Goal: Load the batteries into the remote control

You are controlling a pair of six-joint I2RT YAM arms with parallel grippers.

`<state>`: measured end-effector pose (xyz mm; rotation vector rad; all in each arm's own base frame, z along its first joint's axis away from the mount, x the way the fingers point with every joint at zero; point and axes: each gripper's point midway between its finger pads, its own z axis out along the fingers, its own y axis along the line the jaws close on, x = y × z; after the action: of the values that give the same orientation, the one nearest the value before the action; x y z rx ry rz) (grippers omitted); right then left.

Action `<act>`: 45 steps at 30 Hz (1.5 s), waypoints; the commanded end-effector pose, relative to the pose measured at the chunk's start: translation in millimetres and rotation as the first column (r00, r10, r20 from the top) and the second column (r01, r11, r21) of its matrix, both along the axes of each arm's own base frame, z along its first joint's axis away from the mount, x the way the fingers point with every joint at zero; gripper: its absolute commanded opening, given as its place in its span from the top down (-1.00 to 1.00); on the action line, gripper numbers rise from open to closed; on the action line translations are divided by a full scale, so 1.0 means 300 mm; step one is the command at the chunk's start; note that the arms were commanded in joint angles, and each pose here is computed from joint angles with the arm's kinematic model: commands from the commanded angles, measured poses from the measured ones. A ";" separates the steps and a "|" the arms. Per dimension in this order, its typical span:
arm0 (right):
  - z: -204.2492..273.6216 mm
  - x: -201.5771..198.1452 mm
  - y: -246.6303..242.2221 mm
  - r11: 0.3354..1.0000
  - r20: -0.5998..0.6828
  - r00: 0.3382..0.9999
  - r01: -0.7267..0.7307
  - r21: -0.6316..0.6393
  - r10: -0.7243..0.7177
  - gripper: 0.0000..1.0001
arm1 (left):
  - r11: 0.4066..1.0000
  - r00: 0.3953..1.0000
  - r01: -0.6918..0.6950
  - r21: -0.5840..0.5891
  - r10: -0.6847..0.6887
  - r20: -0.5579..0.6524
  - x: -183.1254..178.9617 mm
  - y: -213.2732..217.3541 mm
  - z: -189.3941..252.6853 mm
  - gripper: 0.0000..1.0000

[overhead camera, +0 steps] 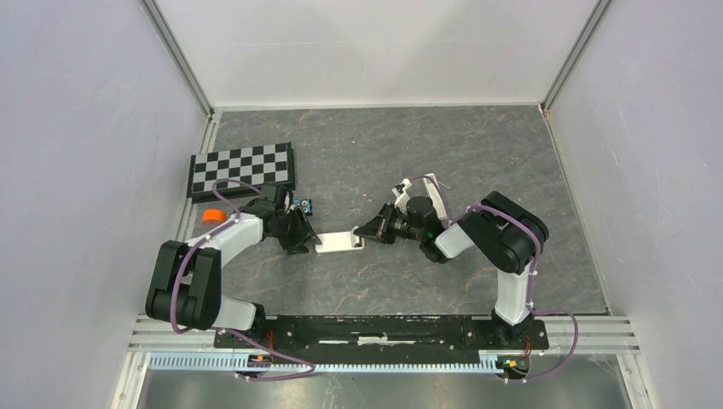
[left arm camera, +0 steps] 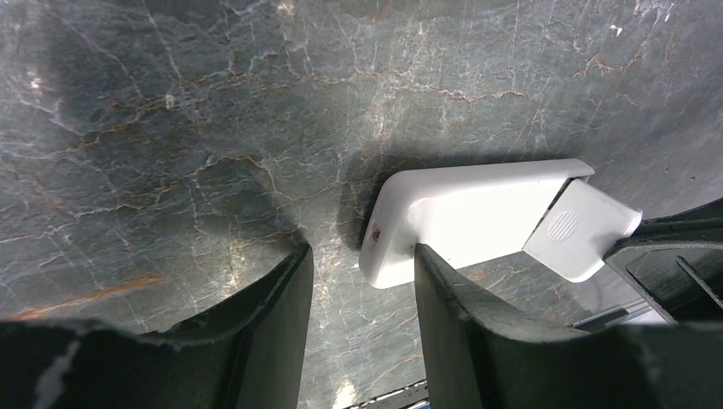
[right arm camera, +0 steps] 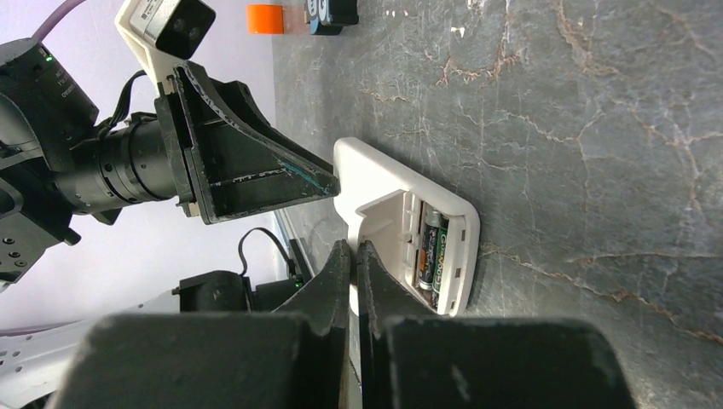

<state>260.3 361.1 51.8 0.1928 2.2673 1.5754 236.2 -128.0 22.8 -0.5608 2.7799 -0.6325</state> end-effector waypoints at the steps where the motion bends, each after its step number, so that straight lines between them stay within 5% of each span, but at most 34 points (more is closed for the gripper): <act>1: -0.050 -0.027 -0.015 0.999 -0.059 0.998 -0.006 -0.031 0.004 0.91 | 1.000 0.999 0.019 -0.017 -0.019 0.043 0.043 -0.012 0.023 -0.07; 28: -0.030 0.012 -0.049 0.987 -0.007 1.000 -0.023 -0.158 0.022 0.38 | 1.000 0.998 0.018 0.000 -0.018 0.053 0.051 -0.003 0.034 -0.12; 38: -0.059 0.012 -0.070 0.970 -0.001 0.999 -0.047 -0.239 0.048 -0.10 | 0.999 0.998 0.011 0.034 -0.013 0.056 0.059 0.015 0.043 -0.24; 45: -0.101 0.016 -0.043 0.943 0.001 0.995 -0.092 -0.319 0.097 -0.03 | 0.999 0.999 0.018 0.028 -0.019 0.037 0.056 0.009 0.032 -0.25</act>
<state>261.8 346.5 31.9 0.0638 2.4720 1.3242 242.5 -127.2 27.4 -0.5619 2.7732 -0.6167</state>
